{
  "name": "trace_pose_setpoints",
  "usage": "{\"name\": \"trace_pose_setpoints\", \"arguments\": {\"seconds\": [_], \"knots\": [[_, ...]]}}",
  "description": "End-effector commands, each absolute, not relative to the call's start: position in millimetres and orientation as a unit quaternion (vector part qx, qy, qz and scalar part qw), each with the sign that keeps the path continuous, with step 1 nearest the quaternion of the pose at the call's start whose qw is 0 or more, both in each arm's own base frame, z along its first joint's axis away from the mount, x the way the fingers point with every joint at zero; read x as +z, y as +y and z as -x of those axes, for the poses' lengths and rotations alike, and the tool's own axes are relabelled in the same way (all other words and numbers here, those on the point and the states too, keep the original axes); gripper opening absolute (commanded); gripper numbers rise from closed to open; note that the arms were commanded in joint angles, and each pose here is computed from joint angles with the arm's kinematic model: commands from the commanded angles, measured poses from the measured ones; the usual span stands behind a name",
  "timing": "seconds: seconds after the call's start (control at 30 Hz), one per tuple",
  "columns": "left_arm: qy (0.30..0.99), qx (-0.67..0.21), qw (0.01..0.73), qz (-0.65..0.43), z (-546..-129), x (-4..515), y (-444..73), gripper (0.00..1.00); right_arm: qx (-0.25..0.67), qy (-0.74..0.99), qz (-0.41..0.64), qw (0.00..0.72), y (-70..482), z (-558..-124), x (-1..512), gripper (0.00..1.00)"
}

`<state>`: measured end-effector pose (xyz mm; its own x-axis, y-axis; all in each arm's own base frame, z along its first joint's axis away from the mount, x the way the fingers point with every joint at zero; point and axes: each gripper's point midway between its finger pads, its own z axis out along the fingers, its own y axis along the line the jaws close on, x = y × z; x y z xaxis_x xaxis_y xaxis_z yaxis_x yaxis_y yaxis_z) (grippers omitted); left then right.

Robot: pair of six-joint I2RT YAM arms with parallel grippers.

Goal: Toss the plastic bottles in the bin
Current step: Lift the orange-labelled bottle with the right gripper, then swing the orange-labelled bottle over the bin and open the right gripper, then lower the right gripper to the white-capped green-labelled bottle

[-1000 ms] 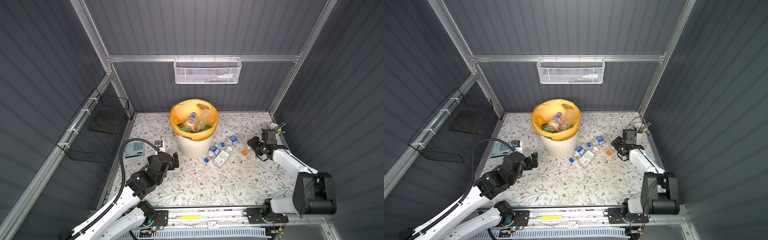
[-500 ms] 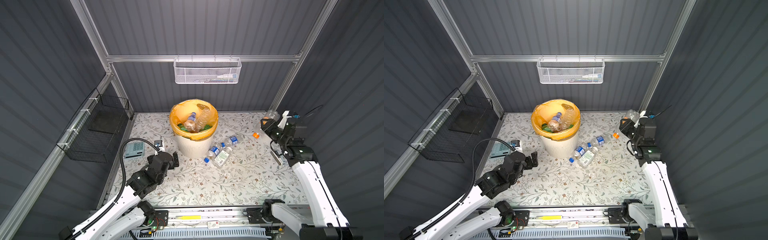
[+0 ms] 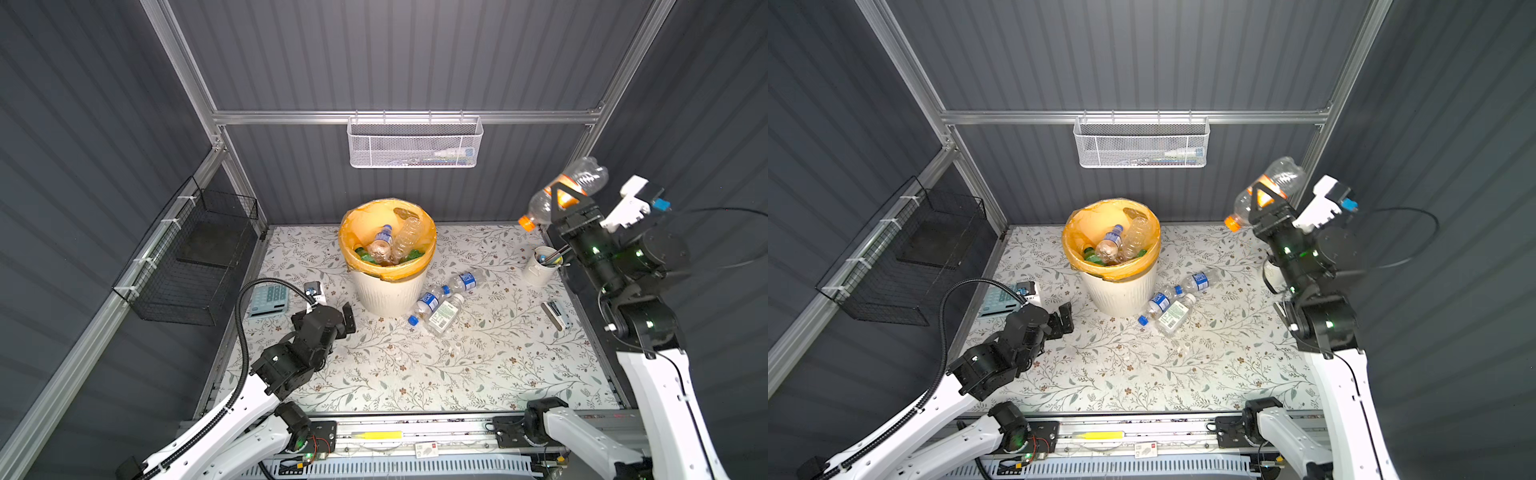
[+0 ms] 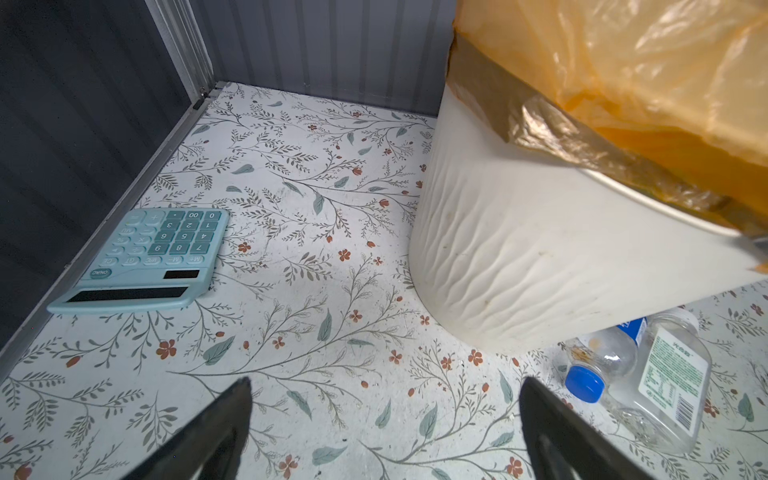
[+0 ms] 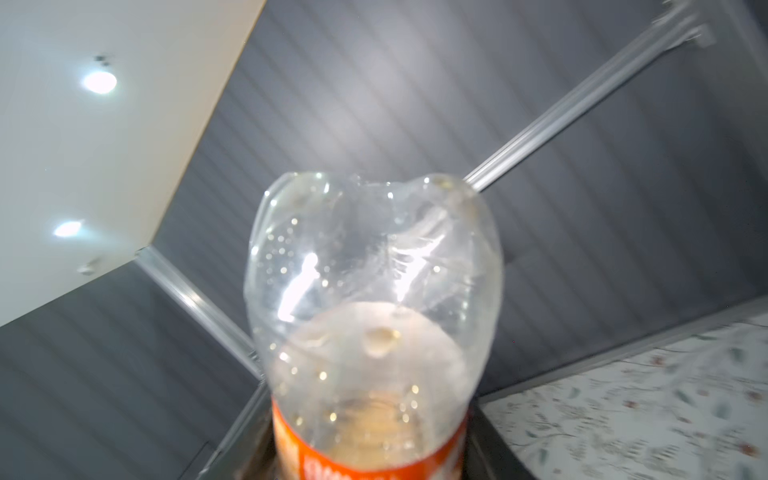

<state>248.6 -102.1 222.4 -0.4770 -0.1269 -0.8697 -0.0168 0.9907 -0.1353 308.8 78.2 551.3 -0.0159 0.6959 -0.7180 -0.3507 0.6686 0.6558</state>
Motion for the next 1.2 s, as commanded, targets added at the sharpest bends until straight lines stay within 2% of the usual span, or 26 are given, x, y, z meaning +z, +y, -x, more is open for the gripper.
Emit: {"name": "trace_pose_setpoints", "arguments": {"seconds": [0.0, 0.1, 0.13, 0.2, 0.27, 0.43, 0.57, 0.67, 0.87, 1.17], "knots": [[0.859, -0.055, 0.505, 0.054, -245, 218, -98, 1.00, 0.406, 0.629, -0.077, 0.658, 151, -354, 541, 0.53], [0.859, -0.058, 0.505, 0.057, -244, 215, -97, 1.00, 0.443, 0.705, 0.024, 0.554, 258, -385, 483, 0.59], [0.859, -0.059, 0.505, 0.058, -244, 215, -97, 1.00, 0.436, 0.738, 0.071, 0.510, 293, -389, 457, 0.66], [0.858, -0.060, 0.506, 0.057, -243, 218, -97, 1.00, 0.372, 0.809, 0.116, 0.439, 323, -394, 407, 0.84], [0.859, -0.057, 0.507, 0.054, -242, 222, -95, 1.00, 0.335, 0.825, 0.109, 0.441, 318, -399, 403, 0.99], [0.859, -0.050, 0.507, 0.042, -240, 224, -93, 1.00, 0.325, 0.750, 0.037, 0.575, 257, -384, 466, 0.99], [0.861, -0.058, 0.505, 0.032, -241, 224, -99, 1.00, 0.300, 0.739, 0.009, 0.603, 221, -362, 476, 0.99], [0.863, -0.059, 0.501, 0.024, -243, 222, -104, 1.00, 0.280, 0.745, -0.016, 0.606, 198, -349, 461, 0.99], [0.867, -0.064, 0.495, 0.019, -245, 218, -109, 1.00, 0.234, 0.793, -0.087, 0.556, 155, -327, 378, 0.99], [0.871, -0.069, 0.487, 0.014, -245, 210, -114, 1.00, 0.228, 0.857, -0.212, 0.411, 138, -299, 204, 0.99]]}}
